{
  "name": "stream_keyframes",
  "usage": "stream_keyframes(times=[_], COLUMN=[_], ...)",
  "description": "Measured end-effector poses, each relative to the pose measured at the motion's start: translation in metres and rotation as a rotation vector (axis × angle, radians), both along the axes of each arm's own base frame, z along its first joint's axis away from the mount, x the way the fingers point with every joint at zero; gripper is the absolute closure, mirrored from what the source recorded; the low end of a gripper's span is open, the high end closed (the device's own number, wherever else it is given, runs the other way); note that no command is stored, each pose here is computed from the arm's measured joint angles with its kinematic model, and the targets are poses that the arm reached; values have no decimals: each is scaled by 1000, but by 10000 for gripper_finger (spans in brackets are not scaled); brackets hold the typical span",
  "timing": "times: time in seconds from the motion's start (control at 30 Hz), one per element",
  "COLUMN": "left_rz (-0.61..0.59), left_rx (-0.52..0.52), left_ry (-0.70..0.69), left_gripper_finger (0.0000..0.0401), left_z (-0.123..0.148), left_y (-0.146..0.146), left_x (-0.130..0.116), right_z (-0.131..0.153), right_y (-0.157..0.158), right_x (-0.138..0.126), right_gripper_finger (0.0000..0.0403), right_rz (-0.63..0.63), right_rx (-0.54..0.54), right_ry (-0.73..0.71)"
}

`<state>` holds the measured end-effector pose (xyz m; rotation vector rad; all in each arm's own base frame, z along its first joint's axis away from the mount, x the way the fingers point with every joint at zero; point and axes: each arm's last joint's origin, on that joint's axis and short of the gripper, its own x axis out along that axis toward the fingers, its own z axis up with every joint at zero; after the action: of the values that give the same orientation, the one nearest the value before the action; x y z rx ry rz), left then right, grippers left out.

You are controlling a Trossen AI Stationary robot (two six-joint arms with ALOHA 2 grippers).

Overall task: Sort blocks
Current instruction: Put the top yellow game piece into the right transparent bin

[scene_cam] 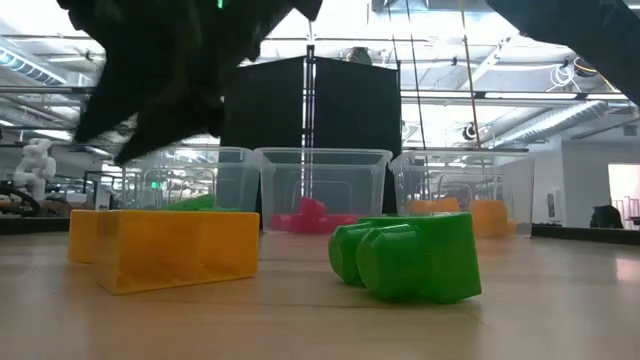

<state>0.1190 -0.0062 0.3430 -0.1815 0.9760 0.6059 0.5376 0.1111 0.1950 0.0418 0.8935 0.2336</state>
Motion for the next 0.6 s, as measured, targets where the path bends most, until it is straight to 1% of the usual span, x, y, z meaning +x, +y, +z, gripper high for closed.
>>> stream_keyframes(times=[0.07,0.1,0.27,0.4,0.5,0.6], left_rz=[14,19,20,19,19,19], left_rx=[-7,-10,-10,-10,-10,-10], left_ry=[-5,-8,-8,-7,-7,-7], left_gripper_finger=[401,401,401,401,401,401], left_z=[0,0,0,0,0,0], left_y=[0,0,0,0,0,0], left_x=[0,0,0,0,0,0], right_z=[-9,-11,-8,-9,-13,-27], right_y=[2,3,14,23,28,32], right_x=[-1,-1,-2,-5,-5,-4], right_gripper_finger=[147,147,147,147,147,147], right_rz=[-67,-88,-167,-198,-243,-262], right_rx=[-56,-67,-69,-64,-71,-78], right_ry=[26,28,2,9,7,26])
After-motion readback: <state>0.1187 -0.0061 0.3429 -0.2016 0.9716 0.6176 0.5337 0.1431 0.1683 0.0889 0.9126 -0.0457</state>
